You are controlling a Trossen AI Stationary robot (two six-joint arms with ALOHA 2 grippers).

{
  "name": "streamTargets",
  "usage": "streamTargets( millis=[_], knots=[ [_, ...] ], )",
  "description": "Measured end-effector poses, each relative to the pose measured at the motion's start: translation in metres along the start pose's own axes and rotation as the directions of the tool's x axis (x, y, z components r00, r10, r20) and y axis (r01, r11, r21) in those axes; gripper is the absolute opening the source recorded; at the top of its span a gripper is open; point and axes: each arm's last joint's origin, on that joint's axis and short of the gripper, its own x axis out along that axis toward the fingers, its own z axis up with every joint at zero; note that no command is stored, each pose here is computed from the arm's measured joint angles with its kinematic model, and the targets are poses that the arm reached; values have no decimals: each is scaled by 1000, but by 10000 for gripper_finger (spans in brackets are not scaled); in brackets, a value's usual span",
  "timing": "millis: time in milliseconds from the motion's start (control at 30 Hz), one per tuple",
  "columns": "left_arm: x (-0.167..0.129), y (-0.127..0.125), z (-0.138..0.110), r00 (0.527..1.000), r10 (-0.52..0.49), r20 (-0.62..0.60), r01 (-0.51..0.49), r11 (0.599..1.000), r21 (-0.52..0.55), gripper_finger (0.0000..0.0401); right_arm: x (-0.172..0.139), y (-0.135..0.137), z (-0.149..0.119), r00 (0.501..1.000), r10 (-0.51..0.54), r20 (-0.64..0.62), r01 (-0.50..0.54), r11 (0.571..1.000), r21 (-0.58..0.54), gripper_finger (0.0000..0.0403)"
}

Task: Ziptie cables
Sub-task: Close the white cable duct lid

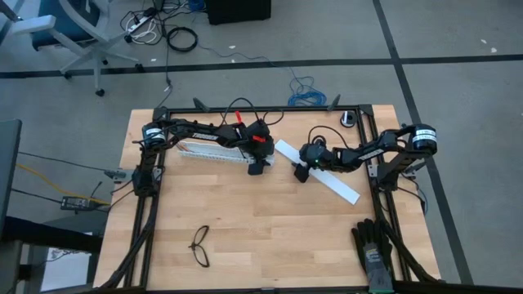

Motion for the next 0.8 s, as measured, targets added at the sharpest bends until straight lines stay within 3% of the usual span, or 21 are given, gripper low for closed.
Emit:
streamTargets(
  millis=[433, 800],
  knots=[
    [0, 0, 0, 1000, -1, -1, 1, 1000, 2, 235, 0, 0, 0, 1000, 16, -5, -16, 999, -36, 218],
    [-1, 0, -1, 1000, -6, -11, 6, 1000, -1, 235, 0, 0, 1, 1000, 20, 9, -20, 998, -58, 229]
  ],
)
